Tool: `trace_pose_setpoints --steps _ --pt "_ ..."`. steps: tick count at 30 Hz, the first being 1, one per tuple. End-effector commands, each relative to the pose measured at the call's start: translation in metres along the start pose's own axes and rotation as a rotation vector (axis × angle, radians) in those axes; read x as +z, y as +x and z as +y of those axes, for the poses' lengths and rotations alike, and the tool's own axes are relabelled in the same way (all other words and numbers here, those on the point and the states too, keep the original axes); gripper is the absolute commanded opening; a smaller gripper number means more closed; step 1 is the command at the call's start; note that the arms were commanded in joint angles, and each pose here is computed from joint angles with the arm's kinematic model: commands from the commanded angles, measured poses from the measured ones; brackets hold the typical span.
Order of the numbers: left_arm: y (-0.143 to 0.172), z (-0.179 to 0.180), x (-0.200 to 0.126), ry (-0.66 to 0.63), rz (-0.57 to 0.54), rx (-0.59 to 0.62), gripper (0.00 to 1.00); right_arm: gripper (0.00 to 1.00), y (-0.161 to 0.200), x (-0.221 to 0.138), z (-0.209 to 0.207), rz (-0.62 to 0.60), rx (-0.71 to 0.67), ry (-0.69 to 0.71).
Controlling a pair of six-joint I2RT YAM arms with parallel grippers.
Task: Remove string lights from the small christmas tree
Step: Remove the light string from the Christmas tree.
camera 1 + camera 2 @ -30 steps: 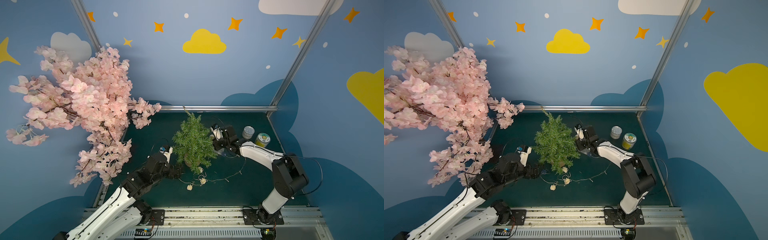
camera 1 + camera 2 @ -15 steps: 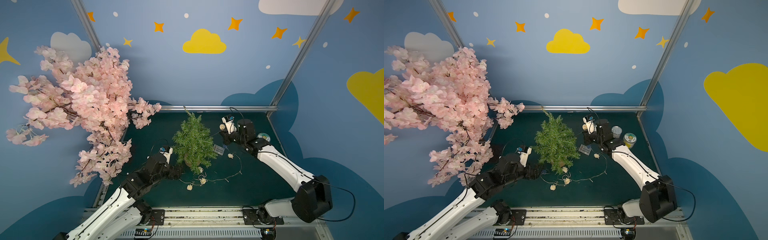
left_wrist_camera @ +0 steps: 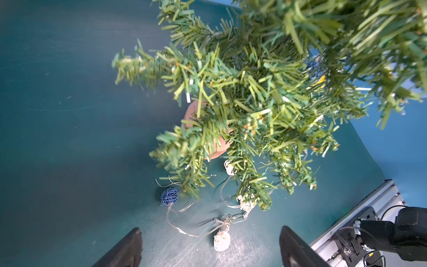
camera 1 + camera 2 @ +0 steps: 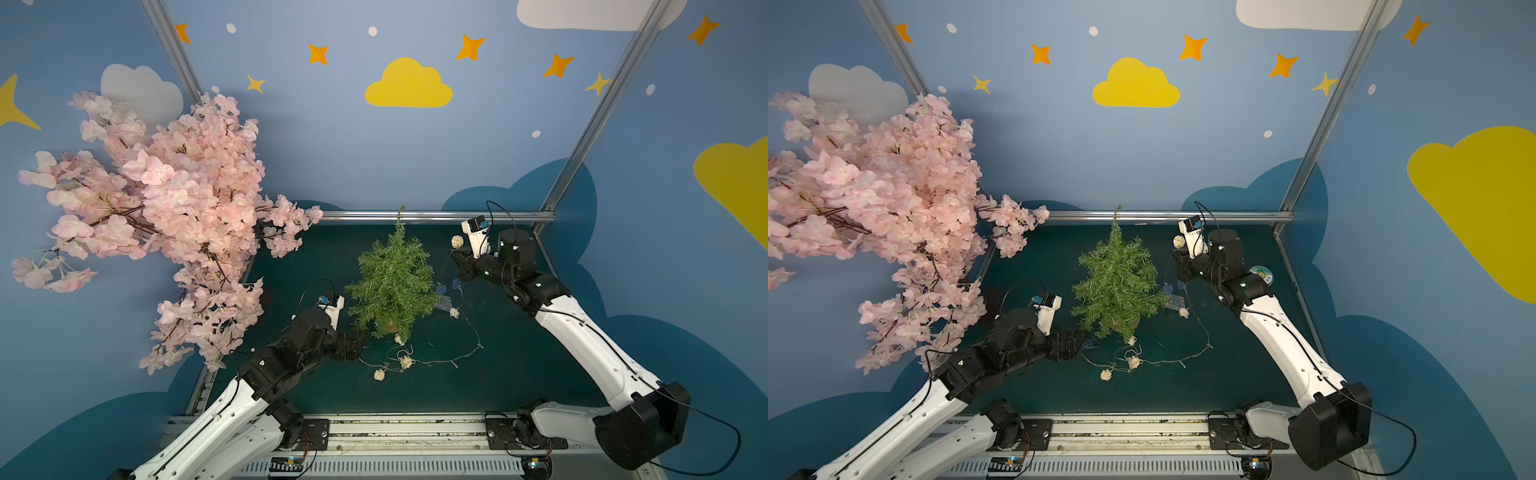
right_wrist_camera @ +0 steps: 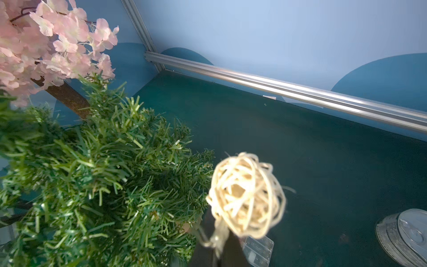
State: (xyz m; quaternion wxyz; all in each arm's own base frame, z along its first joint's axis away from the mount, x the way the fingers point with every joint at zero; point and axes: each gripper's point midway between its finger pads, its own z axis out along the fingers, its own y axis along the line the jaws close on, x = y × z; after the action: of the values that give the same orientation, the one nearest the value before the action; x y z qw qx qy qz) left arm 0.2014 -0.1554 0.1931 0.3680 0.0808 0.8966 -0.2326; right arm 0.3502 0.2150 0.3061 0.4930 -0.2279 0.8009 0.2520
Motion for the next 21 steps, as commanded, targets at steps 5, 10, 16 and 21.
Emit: trace_pose_setpoints --steps 5,10,16,21 --pt "0.003 0.002 -0.004 0.003 -0.001 -0.007 0.93 0.00 0.002 -0.005 -0.033 0.013 0.090 0.044" --pt "0.004 0.003 -0.004 -0.002 -0.001 -0.006 0.92 0.00 0.003 -0.013 -0.055 0.013 0.137 0.104" --pt "0.002 0.002 -0.002 0.001 -0.005 -0.005 0.93 0.00 -0.001 -0.044 -0.089 -0.032 0.222 0.227" --pt "0.002 0.002 0.000 0.003 -0.005 -0.003 0.93 0.00 -0.008 -0.071 -0.114 -0.083 0.286 0.335"
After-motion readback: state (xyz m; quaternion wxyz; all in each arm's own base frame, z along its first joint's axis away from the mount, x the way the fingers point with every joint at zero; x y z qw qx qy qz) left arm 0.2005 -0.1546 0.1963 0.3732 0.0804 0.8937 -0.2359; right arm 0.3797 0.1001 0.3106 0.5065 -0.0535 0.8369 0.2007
